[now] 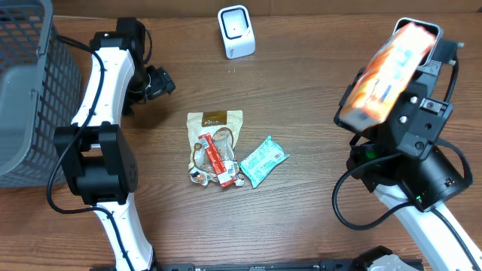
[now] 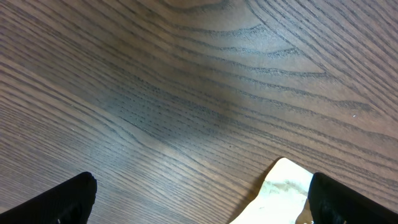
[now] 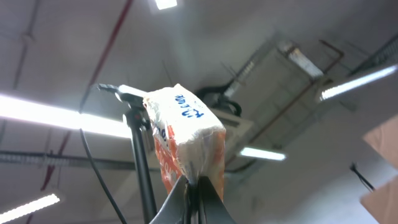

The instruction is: Scan the item barcode

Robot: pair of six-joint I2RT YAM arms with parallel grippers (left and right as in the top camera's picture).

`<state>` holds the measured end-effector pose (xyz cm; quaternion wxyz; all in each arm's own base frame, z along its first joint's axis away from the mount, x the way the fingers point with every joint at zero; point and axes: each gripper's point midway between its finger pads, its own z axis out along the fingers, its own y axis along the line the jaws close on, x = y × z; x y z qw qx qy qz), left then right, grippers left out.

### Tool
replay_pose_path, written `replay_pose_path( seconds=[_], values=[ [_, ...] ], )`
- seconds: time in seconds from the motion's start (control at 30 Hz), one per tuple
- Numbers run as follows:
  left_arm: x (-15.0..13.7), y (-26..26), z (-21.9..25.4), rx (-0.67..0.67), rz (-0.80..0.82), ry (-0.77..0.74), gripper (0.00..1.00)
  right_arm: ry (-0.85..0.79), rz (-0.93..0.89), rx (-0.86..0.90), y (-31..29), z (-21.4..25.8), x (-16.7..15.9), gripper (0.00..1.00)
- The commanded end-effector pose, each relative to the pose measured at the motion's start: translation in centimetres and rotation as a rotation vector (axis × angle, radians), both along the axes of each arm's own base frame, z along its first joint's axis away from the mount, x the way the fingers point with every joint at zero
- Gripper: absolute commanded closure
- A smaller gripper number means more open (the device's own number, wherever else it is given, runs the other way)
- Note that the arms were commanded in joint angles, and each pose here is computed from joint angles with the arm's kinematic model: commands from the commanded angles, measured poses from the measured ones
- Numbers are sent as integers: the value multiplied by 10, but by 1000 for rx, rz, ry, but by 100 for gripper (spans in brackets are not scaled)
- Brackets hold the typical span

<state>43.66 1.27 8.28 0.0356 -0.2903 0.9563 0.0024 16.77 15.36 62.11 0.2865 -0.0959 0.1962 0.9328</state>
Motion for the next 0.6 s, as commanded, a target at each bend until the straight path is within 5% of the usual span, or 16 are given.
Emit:
replay_pose_path(
  seconds=[0.0, 0.57],
  values=[
    [4, -1, 11, 11, -19, -31, 0, 71, 122, 68, -14, 8, -2, 96],
    [4, -1, 11, 11, -19, -31, 0, 215, 105, 90, -12, 7, 30, 96]
  ],
)
